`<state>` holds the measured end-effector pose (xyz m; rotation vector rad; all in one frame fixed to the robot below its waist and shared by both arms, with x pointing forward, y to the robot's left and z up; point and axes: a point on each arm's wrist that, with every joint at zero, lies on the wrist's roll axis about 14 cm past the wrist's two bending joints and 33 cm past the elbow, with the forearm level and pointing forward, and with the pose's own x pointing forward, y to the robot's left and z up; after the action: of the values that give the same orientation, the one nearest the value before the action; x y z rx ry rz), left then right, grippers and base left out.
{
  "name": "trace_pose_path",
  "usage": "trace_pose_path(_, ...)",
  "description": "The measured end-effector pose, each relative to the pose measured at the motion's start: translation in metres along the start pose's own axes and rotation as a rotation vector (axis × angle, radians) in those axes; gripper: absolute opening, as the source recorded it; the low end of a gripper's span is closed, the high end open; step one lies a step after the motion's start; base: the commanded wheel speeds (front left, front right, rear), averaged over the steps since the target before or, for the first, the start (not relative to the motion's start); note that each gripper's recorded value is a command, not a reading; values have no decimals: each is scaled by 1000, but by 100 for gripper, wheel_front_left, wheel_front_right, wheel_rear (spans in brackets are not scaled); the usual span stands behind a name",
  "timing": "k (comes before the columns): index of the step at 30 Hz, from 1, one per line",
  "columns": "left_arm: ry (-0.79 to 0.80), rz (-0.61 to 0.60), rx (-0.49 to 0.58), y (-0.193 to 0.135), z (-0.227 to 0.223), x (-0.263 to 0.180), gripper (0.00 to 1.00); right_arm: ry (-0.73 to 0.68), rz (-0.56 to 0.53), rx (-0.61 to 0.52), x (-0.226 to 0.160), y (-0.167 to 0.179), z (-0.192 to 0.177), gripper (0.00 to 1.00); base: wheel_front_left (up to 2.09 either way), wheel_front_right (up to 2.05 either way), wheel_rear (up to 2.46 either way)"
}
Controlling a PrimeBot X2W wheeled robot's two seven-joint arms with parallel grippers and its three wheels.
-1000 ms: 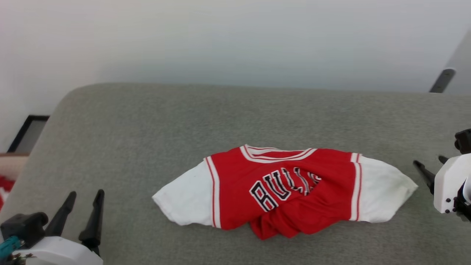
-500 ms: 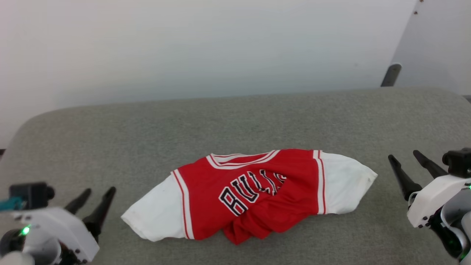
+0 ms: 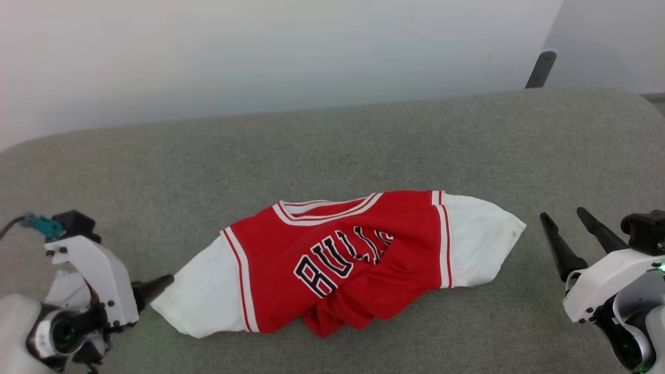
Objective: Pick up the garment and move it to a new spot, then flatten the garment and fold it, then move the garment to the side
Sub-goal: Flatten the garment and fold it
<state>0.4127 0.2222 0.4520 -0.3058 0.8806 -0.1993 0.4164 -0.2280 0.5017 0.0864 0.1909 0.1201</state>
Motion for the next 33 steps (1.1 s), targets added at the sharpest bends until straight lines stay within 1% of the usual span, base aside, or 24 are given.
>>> trace_pose_path(5, 109, 55, -2, 14, -17, 19, 100, 12, -5, 3, 2, 2, -2, 100, 0, 0, 0)
trace_pose_path(9, 154, 87, 0, 26, -25, 31, 100, 23, -10, 1, 4, 2, -4, 100, 0, 0, 0)
trace_pose_path(17, 194, 89, -33, 33, -31, 51, 100, 51, -11, 2, 8, 3, -7, 100, 0, 0, 0)
trace_pose_path(18, 200, 81, -34, 32, -33, 53, 1, 59, -11, 3, 9, 3, -8, 100, 0, 0, 0)
trace_pose_path(24, 201, 70, -36, 33, -31, 60, 0, 93, -6, -22, 19, 0, -4, 100, 0, 0, 0)
trace_pose_path(30, 192, 64, -44, 34, -29, 65, 0, 231, 5, -24, 36, -3, -22, 100, 0, 0, 0)
trace_pose_path(31, 192, 64, -44, 34, -29, 65, 0, 231, 5, -24, 36, -3, -22, 100, 0, 0, 0)
trace_pose_path(33, 183, 57, -42, 32, -26, 67, 0, 323, 13, -17, 44, -3, -39, 100, 0, 0, 0)
